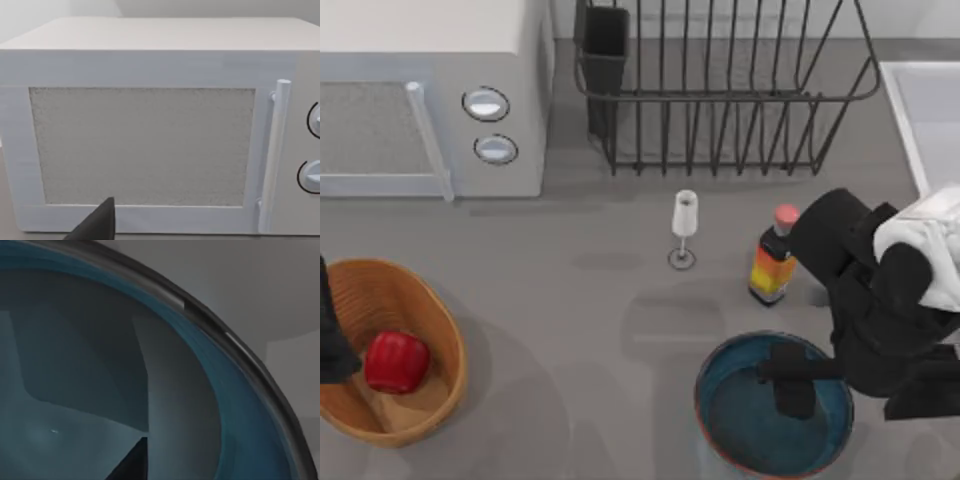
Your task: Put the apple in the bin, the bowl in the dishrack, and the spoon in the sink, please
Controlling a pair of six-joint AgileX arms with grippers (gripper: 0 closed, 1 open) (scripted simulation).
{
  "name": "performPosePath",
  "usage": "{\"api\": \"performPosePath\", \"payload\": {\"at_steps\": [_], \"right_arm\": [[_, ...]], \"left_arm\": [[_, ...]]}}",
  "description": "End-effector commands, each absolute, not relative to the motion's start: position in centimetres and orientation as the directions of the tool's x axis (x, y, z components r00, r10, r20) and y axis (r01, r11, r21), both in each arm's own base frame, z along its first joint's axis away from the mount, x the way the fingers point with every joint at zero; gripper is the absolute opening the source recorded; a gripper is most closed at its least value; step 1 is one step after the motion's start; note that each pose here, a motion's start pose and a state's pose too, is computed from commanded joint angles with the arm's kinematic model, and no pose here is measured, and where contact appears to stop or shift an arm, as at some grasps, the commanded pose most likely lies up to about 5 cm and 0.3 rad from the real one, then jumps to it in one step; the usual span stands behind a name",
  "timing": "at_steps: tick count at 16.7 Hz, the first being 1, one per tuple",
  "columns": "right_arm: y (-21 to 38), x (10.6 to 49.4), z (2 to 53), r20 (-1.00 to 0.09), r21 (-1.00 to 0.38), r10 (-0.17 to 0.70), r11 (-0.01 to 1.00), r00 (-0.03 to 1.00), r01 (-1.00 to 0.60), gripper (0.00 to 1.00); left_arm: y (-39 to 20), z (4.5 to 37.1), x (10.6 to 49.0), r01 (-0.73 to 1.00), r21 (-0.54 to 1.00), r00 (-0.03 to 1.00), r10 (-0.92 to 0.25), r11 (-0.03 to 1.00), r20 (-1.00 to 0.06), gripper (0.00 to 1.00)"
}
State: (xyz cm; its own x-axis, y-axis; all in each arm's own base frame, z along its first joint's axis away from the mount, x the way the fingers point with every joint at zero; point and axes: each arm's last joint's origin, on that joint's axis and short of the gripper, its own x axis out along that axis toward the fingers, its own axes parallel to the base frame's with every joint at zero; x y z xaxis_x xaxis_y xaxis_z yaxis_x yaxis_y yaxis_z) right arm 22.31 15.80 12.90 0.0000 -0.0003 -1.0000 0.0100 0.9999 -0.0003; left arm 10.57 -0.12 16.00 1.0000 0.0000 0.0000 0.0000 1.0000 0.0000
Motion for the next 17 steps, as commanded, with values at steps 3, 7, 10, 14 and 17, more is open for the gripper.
{"api": "performPosePath", "payload": {"at_steps": [3,7,10,14,17], "right_arm": [[15.8,22.31,12.9,-1.0,0.0,0.0,1.0,0.0,0.01,0.4],[15.8,22.31,12.9,-1.0,0.0,0.0,1.0,0.0,0.01,0.1],[15.8,22.31,12.9,-1.0,0.0,0.0,1.0,0.0,0.01,0.0],[15.8,22.31,12.9,-1.0,0.0,0.0,1.0,0.0,0.01,0.0],[15.79,22.31,12.96,-1.0,0.0,0.0,1.0,0.001,0.01,0.0]], "left_arm": [[-0.12,16.0,10.57,0.0,0.0,1.0,0.0,1.0,0.0,1.0],[-0.12,16.0,10.57,0.0,0.0,1.0,0.0,1.0,0.0,1.0],[-0.12,16.0,10.57,0.0,0.0,1.0,0.0,1.0,0.0,1.0],[-0.12,16.0,10.57,0.0,0.0,1.0,0.0,1.0,0.0,1.0],[-0.12,16.0,10.57,0.0,0.0,1.0,0.0,1.0,0.0,1.0]]}}
